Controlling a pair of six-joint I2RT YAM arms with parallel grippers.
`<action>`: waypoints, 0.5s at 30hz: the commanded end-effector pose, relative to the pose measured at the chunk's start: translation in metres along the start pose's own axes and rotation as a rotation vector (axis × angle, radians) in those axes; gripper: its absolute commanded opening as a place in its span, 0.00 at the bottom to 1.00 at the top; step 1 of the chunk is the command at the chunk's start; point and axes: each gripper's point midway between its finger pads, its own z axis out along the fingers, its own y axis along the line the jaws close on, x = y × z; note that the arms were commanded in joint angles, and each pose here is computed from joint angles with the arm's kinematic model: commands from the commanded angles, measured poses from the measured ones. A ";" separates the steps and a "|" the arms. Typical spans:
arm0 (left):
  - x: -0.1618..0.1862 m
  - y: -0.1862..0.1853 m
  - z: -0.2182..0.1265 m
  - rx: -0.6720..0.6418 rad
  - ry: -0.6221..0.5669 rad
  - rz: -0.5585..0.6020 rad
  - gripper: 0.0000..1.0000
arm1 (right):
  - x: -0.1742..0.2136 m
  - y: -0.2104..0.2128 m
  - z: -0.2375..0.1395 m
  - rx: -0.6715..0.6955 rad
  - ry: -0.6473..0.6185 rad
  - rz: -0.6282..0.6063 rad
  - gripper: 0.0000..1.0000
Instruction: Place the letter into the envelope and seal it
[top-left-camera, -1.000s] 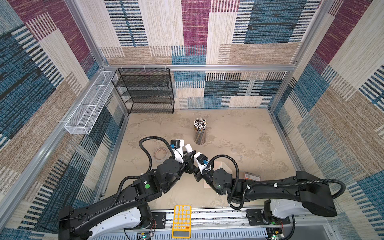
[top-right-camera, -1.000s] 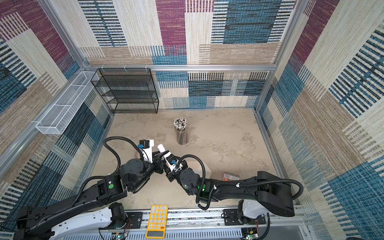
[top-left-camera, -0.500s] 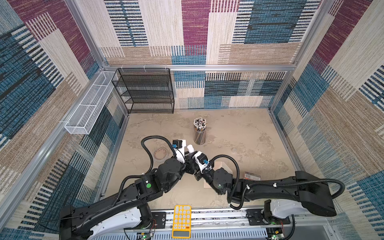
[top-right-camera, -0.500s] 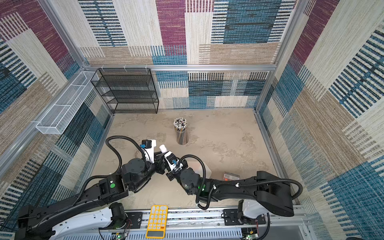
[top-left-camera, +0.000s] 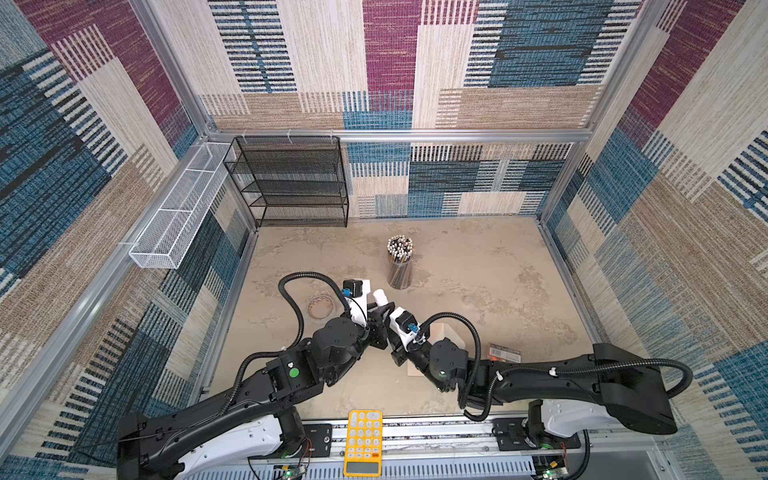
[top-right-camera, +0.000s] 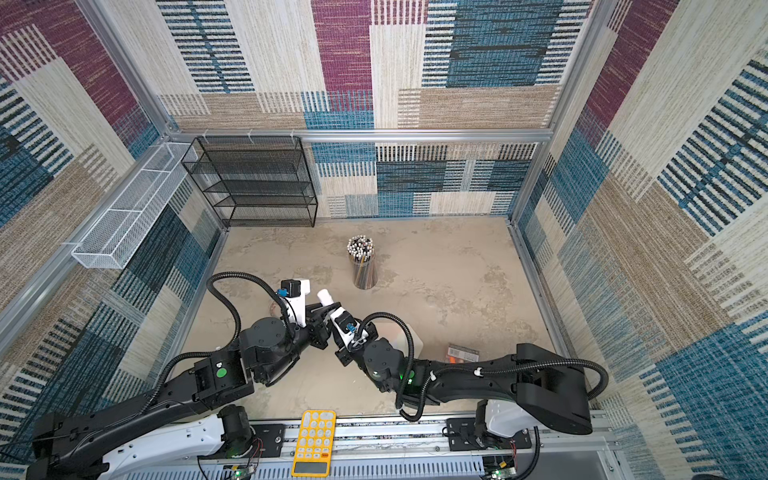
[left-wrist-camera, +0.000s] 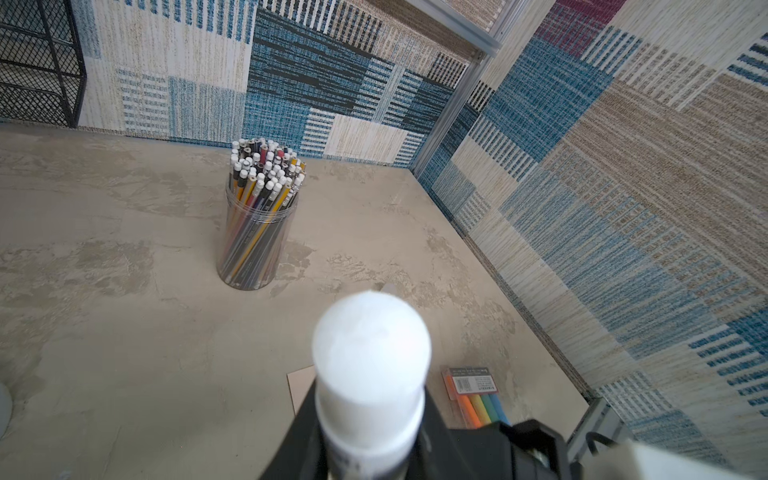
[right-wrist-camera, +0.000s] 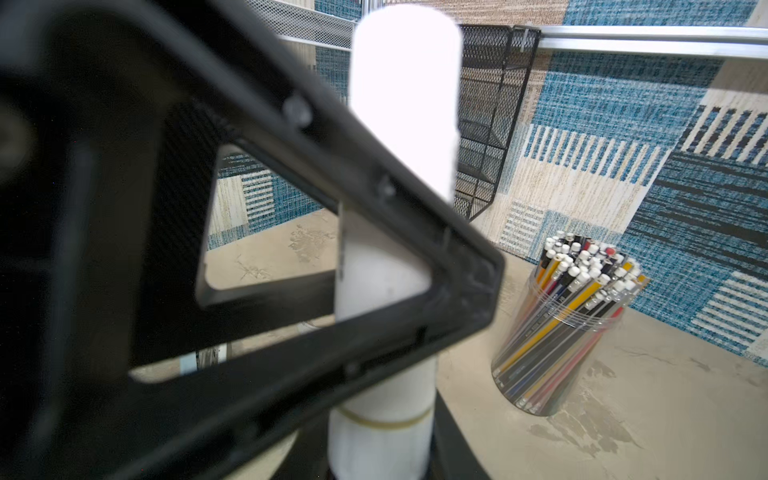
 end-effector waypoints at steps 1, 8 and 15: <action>-0.004 -0.002 0.002 0.003 -0.017 -0.009 0.00 | -0.013 0.001 -0.001 -0.010 -0.038 0.018 0.32; -0.002 -0.003 0.005 0.002 -0.007 -0.005 0.00 | -0.016 0.001 0.000 -0.011 -0.038 0.008 0.31; -0.005 -0.004 0.003 0.003 -0.013 -0.001 0.00 | -0.012 0.004 0.000 -0.023 -0.029 0.007 0.29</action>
